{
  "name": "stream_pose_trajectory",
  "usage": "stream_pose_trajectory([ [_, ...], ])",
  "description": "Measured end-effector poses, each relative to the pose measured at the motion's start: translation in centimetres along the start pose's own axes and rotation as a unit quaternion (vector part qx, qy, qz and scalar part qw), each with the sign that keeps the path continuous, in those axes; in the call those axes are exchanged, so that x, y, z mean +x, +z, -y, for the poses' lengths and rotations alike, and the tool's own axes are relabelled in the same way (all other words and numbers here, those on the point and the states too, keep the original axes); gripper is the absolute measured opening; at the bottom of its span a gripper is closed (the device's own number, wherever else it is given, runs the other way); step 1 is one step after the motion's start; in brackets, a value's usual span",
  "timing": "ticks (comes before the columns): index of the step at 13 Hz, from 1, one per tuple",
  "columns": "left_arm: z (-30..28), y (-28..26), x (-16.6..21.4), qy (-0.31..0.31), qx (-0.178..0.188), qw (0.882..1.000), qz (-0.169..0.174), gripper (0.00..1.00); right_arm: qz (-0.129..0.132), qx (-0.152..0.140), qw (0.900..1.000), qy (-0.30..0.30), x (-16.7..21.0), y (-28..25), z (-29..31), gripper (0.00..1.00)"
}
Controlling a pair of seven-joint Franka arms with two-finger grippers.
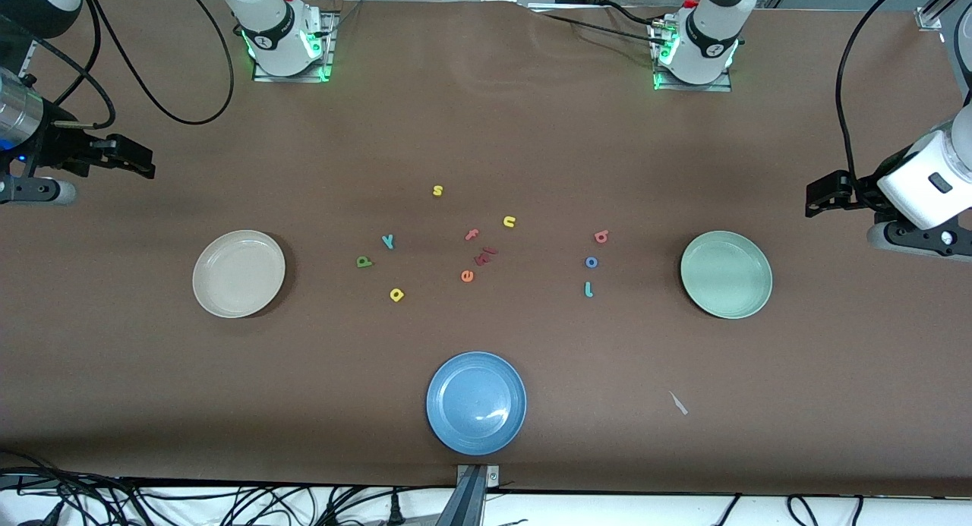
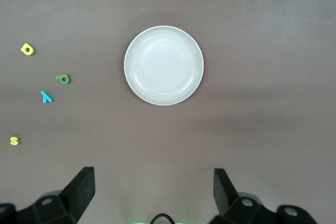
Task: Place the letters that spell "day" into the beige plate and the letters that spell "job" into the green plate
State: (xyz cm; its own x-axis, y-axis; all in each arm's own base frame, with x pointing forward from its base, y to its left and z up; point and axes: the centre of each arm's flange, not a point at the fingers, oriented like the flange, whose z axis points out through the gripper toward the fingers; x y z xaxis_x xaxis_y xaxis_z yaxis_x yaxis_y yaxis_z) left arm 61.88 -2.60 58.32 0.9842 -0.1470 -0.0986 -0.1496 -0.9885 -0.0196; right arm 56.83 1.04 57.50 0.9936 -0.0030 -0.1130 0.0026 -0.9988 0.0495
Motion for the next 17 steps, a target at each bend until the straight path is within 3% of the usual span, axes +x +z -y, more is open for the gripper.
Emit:
stream_pose_trajectory([
  [17, -0.5, 1.3, 0.7, 0.005, -0.002, 1.000, 0.011, 1.00, 0.001, 0.000, 1.000, -0.001, 0.0, 0.1, 0.0, 1.00],
])
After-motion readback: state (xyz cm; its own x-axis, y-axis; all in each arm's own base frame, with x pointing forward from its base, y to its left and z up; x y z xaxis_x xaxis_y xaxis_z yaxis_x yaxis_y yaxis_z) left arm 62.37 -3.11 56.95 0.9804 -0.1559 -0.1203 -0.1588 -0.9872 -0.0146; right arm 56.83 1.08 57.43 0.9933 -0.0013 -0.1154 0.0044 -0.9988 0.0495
